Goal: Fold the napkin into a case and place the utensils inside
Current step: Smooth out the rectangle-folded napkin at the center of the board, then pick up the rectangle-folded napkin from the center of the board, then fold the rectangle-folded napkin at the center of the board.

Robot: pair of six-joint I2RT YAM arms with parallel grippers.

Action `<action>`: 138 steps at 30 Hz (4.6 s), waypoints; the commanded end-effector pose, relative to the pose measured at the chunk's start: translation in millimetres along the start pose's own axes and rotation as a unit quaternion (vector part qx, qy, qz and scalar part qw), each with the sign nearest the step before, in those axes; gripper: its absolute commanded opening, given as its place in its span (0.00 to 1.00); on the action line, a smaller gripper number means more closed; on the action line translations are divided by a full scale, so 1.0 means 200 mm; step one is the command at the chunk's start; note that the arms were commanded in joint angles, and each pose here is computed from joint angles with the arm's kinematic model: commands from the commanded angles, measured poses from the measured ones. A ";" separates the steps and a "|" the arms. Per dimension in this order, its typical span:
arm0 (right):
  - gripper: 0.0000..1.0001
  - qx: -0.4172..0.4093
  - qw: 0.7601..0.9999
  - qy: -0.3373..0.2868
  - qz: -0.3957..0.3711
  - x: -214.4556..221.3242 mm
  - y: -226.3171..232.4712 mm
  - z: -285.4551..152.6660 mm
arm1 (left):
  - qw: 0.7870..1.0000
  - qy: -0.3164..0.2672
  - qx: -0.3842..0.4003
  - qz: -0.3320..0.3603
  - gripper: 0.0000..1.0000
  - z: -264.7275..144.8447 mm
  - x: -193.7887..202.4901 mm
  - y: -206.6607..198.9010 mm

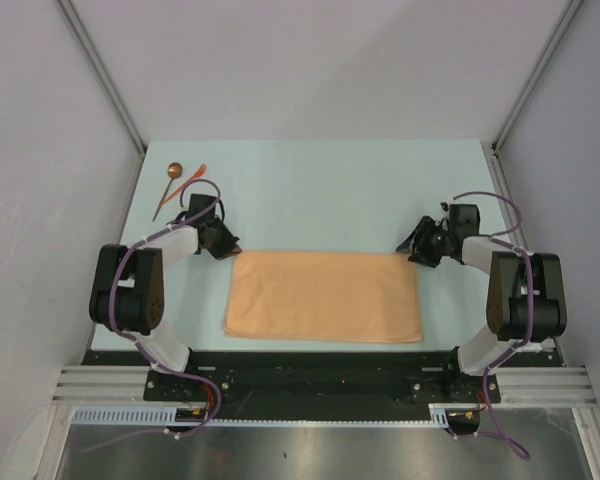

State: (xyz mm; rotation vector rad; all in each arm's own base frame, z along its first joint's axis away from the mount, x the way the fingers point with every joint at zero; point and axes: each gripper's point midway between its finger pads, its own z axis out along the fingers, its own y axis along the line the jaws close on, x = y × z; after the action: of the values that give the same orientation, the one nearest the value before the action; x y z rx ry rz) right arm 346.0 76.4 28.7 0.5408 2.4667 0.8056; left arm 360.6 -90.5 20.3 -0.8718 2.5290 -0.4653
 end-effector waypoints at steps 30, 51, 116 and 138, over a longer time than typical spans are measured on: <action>0.46 0.183 0.979 0.000 -0.093 0.22 -0.03 -0.31 | 0.972 -0.043 0.042 0.227 0.13 -0.44 0.29 -0.22; 0.53 0.325 0.941 0.050 -0.083 0.50 -0.19 -0.36 | 0.959 0.026 0.143 0.242 0.13 -0.46 0.49 -0.38; 0.00 0.023 0.961 0.078 -0.265 0.98 1.19 0.08 | 0.966 0.006 0.154 0.207 0.15 -0.58 0.49 -0.20; 0.00 -0.003 0.959 0.130 -0.251 1.14 1.27 0.21 | 0.983 0.020 0.082 0.165 0.13 -0.34 0.56 0.02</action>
State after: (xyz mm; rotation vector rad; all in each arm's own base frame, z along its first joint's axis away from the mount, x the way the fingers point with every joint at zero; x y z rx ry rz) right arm 236.3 374.5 62.3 -0.2057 2.7171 0.5991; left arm 241.4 -149.9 51.9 -0.3362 2.5844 -0.5829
